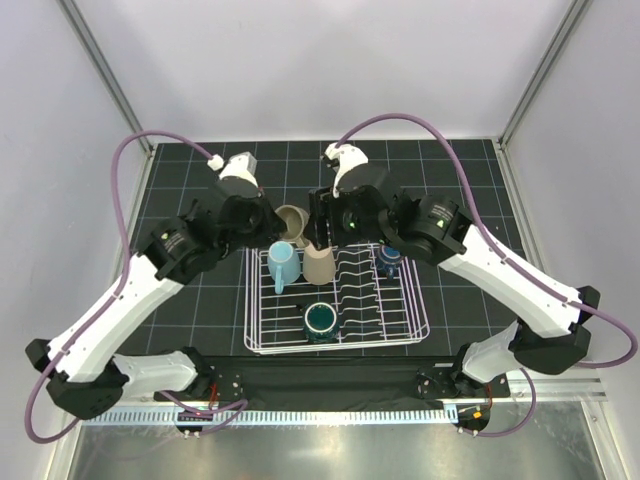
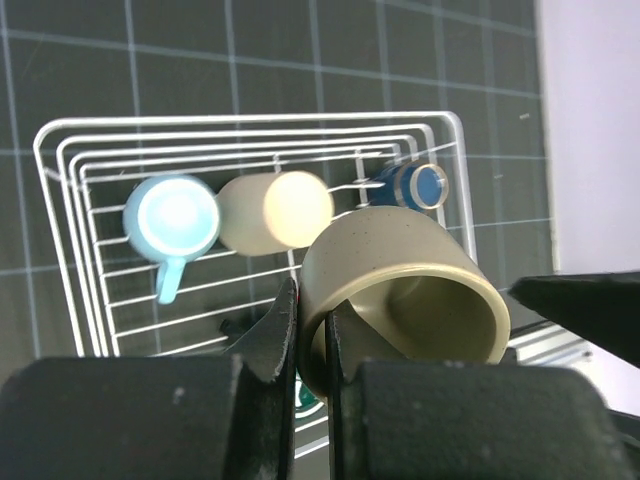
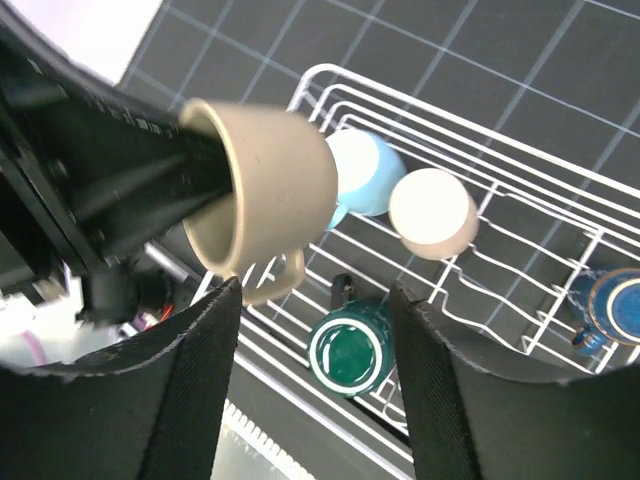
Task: Load the cups into the dish rack
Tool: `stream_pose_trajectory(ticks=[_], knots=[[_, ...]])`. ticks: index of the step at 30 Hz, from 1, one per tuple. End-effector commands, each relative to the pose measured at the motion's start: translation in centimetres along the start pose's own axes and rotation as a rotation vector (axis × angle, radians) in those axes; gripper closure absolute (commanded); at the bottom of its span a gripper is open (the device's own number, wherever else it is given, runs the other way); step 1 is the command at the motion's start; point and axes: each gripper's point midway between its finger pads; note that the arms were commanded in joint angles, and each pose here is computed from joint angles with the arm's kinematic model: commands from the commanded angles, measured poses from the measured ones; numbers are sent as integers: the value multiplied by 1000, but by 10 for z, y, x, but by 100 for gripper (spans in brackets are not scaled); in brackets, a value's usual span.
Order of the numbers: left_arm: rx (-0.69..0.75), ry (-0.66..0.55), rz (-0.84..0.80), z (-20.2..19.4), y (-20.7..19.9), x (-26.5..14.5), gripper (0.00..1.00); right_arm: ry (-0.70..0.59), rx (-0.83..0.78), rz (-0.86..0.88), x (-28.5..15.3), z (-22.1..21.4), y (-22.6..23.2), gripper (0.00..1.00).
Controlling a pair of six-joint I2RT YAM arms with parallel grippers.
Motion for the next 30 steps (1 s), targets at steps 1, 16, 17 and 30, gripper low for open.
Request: stream_pose_trajectory(ticks=[1, 16, 17, 30], knots=[[-27, -98, -177, 29, -30, -24, 100, -58, -40, 135, -23, 14, 19, 37], [-62, -399, -623, 84, -73, -124, 100, -272, -98, 594, -86, 61, 85, 26], [-57, -415, -649, 86, -75, -131, 100, -275, -96, 617, -88, 62, 88, 26], [-26, -423, -882, 83, -103, -165, 100, -259, 13, 885, -102, 78, 109, 34]])
Point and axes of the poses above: each gripper's point midway between its finger pads, its own x axis out along the fingers, its own y axis along the line the jaws close on, z = x × y, and after that the axes turned 9 degrees about -x, right-handed
